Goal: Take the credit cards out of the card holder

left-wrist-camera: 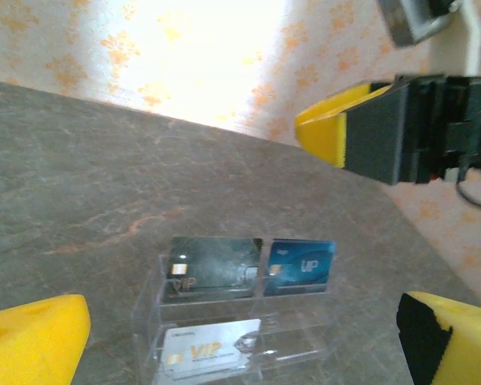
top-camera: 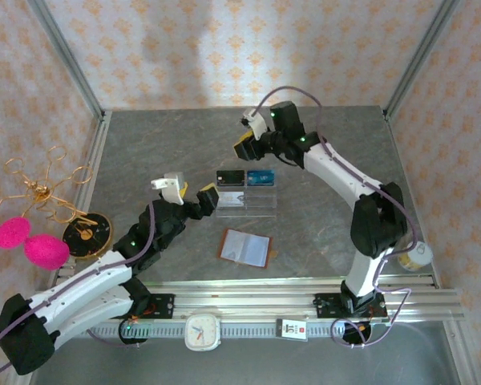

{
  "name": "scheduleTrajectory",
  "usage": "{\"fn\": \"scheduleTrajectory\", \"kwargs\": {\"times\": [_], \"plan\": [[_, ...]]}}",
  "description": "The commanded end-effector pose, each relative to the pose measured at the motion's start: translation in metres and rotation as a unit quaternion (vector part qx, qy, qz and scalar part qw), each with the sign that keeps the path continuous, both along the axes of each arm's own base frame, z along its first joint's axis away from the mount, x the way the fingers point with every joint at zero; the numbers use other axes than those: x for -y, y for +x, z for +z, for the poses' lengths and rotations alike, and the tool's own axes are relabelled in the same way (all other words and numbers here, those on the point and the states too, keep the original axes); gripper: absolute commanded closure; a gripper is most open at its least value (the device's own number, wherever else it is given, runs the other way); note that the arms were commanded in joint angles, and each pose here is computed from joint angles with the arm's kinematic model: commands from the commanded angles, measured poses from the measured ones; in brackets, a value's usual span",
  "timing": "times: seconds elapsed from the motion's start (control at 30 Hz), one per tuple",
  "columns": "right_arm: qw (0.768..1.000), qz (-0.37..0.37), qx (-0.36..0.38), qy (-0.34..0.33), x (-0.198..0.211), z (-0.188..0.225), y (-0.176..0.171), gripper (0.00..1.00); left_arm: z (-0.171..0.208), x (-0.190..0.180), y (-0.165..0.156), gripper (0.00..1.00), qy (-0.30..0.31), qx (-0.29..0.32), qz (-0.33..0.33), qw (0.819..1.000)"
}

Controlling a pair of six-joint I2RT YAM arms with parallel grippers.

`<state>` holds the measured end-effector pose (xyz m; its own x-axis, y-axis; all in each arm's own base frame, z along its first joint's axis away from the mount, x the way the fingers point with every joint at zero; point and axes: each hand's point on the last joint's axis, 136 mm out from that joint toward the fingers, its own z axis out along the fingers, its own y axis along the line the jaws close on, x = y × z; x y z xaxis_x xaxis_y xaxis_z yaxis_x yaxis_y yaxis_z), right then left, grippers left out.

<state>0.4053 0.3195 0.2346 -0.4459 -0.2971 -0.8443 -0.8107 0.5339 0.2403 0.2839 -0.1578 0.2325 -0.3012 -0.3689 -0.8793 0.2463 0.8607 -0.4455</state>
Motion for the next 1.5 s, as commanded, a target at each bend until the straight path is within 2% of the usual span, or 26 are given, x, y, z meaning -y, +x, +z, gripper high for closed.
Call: {"fn": "scheduleTrajectory", "kwargs": {"times": [0.0, 0.07, 0.13, 0.27, 0.4, 0.53, 0.9, 1.1, 1.17, 1.2, 1.27, 1.33, 1.4, 1.47], "plan": [[0.986, -0.094, -0.106, 0.09, -0.009, -0.002, -0.016, 0.59, 0.004, 0.008, -0.01, 0.01, -0.053, 0.005, -0.035, 0.998], [0.982, -0.127, -0.126, 0.057, -0.006, -0.029, -0.044, 0.59, 0.001, 0.01, -0.016, 0.01, -0.063, 0.002, -0.049, 0.997], [0.978, -0.153, -0.143, -0.003, 0.0, -0.06, -0.082, 0.59, -0.003, 0.011, -0.021, 0.01, -0.066, -0.002, -0.061, 0.996], [0.968, -0.156, -0.178, -0.088, 0.001, -0.11, -0.161, 0.58, -0.013, 0.009, -0.029, 0.01, -0.067, -0.017, -0.07, 0.995], [0.956, -0.167, -0.199, -0.137, -0.001, -0.152, -0.206, 0.57, -0.023, 0.003, -0.035, 0.03, -0.073, -0.029, -0.061, 0.995], [0.954, -0.167, -0.182, -0.171, -0.014, -0.17, -0.22, 0.57, -0.033, -0.005, -0.037, 0.07, -0.077, -0.051, -0.043, 0.995], [0.946, -0.17, -0.144, -0.234, -0.026, -0.194, -0.214, 0.56, -0.047, -0.011, -0.04, 0.09, -0.065, -0.077, -0.029, 0.994], [0.933, -0.164, -0.143, -0.288, -0.018, -0.22, -0.221, 0.57, -0.049, -0.011, -0.038, 0.1, -0.062, -0.08, -0.027, 0.994], [0.931, -0.16, -0.146, -0.295, -0.015, -0.228, -0.223, 0.63, -0.053, -0.011, -0.038, 0.12, -0.059, -0.088, -0.025, 0.994], [0.932, -0.159, -0.145, -0.293, -0.015, -0.229, -0.224, 0.69, -0.055, -0.011, -0.038, 0.13, -0.058, -0.091, -0.025, 0.994], [0.937, -0.153, -0.139, -0.281, -0.018, -0.227, -0.223, 0.88, -0.061, -0.009, -0.038, 0.15, -0.057, -0.101, -0.026, 0.993], [0.946, -0.142, -0.13, -0.262, -0.024, -0.22, -0.221, 1.0, -0.065, -0.007, -0.039, 0.17, -0.061, -0.107, -0.031, 0.992], [0.957, -0.124, -0.127, -0.229, -0.033, -0.208, -0.219, 1.0, -0.071, -0.004, -0.04, 0.21, -0.064, -0.116, -0.038, 0.991], [0.966, -0.109, -0.136, -0.19, -0.039, -0.197, -0.218, 1.0, -0.081, -0.001, -0.041, 0.32, -0.063, -0.132, -0.042, 0.988]]}}
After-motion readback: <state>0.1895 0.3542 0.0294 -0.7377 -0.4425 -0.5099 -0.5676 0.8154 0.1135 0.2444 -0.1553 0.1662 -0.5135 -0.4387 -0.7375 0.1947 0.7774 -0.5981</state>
